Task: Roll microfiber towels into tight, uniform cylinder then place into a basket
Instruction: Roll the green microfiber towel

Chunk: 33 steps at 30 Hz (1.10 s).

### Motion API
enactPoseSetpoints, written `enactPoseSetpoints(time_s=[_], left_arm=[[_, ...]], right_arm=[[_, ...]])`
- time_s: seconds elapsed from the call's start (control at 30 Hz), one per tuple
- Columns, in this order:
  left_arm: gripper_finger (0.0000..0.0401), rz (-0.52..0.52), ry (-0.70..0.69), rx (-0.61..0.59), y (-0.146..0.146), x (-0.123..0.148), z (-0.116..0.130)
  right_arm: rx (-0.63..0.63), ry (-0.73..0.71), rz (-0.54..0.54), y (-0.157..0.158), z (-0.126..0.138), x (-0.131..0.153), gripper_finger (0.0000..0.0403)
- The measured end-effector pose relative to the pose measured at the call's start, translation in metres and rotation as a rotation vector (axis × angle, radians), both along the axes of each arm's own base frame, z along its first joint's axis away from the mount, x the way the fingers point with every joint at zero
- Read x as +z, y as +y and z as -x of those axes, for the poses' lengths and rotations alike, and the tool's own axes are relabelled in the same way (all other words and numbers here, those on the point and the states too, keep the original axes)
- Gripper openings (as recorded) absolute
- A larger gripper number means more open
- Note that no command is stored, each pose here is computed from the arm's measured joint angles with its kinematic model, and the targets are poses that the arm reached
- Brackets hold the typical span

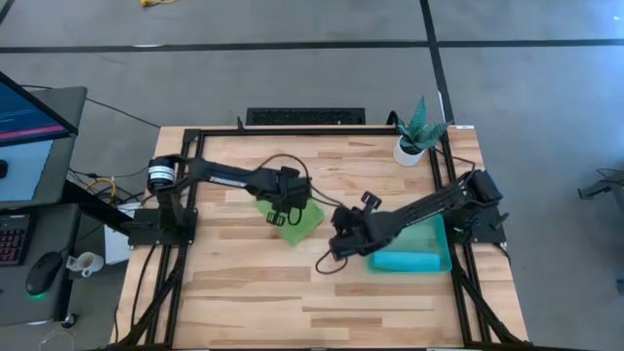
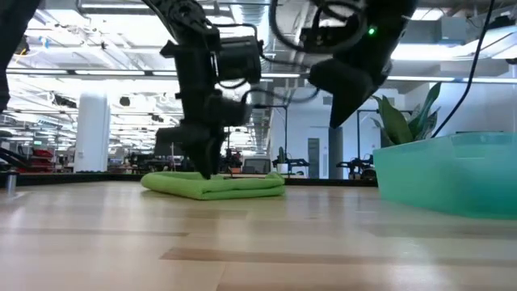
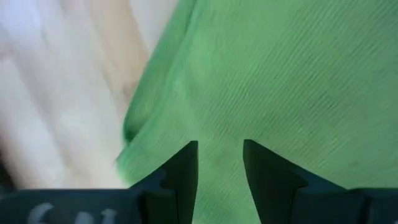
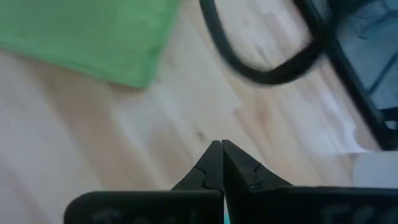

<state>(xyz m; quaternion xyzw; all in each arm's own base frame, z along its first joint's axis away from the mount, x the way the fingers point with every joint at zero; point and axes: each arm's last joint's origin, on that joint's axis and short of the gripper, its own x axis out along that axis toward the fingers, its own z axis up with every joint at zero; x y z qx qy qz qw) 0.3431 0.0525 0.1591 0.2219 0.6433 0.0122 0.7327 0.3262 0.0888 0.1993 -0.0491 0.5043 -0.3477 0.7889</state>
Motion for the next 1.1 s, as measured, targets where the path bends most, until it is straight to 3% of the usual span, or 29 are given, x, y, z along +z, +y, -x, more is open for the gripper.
enactPoseSetpoints(time_s=[0.17,0.43,0.6,0.87,1.1], left_arm=[[0.0121,0.215,-0.183,0.06,0.006,0.017,-0.004],[0.0121,0.325,-0.348,0.131,-0.035,0.0,-0.008],[0.0121,0.294,-0.372,0.157,-0.068,-0.015,0.0],[0.0121,0.204,-0.395,0.283,-0.099,-0.028,0.015],[0.0121,0.186,-0.366,0.209,-0.119,-0.036,0.028]], right_arm=[[-0.082,0.028,0.024,-0.017,0.003,-0.004,0.002],[-0.197,0.072,0.032,-0.03,0.022,-0.03,0.0018],[-0.218,0.085,0.037,-0.034,0.025,-0.035,0.0018],[-0.214,0.055,0.022,-0.043,0.018,-0.036,0.002],[-0.222,-0.039,-0.031,-0.036,0.011,-0.037,0.0019]])
